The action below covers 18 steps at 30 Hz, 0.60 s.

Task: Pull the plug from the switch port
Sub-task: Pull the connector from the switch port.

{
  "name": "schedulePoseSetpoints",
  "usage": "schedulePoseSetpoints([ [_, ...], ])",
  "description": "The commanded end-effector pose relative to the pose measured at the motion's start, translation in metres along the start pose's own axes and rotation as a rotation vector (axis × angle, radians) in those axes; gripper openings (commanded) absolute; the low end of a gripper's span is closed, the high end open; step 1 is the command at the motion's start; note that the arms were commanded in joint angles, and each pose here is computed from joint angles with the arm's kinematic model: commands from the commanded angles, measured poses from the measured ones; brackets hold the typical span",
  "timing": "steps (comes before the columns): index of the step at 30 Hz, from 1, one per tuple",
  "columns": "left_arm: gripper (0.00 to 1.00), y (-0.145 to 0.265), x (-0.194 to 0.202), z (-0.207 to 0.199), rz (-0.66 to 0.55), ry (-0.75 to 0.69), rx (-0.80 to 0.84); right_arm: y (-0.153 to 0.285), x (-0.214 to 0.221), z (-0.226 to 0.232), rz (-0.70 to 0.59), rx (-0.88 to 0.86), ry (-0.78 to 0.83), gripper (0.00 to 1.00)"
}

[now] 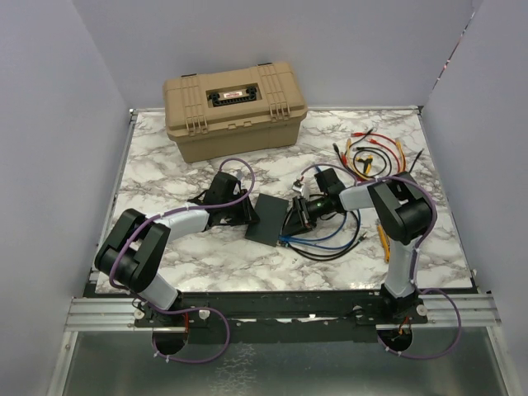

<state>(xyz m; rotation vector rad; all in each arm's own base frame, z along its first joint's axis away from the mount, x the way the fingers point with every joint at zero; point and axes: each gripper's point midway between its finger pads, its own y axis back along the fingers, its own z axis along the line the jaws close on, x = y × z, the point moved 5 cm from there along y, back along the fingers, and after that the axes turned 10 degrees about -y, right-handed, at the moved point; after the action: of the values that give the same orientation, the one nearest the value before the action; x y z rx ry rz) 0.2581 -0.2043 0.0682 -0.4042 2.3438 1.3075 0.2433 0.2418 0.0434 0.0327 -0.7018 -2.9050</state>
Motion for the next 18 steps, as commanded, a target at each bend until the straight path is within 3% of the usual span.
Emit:
schedulePoseSetpoints([
  [1,0.32,-0.0064,0.0545,0.0338,0.210,0.016,-0.150,-0.0101,0.0107,-0.0190,0.046,0.009,-0.057,0.31],
  [10,0.32,-0.0073,0.0528,0.0330,0.212,0.013,-0.150,-0.0128,0.0084,-0.0208,0.057,-0.003,-0.071,0.36],
  [18,0.32,-0.0074,0.0518,0.0325,0.215,0.012,-0.148,-0.0168,0.0029,-0.0265,0.054,0.013,-0.087,0.26],
])
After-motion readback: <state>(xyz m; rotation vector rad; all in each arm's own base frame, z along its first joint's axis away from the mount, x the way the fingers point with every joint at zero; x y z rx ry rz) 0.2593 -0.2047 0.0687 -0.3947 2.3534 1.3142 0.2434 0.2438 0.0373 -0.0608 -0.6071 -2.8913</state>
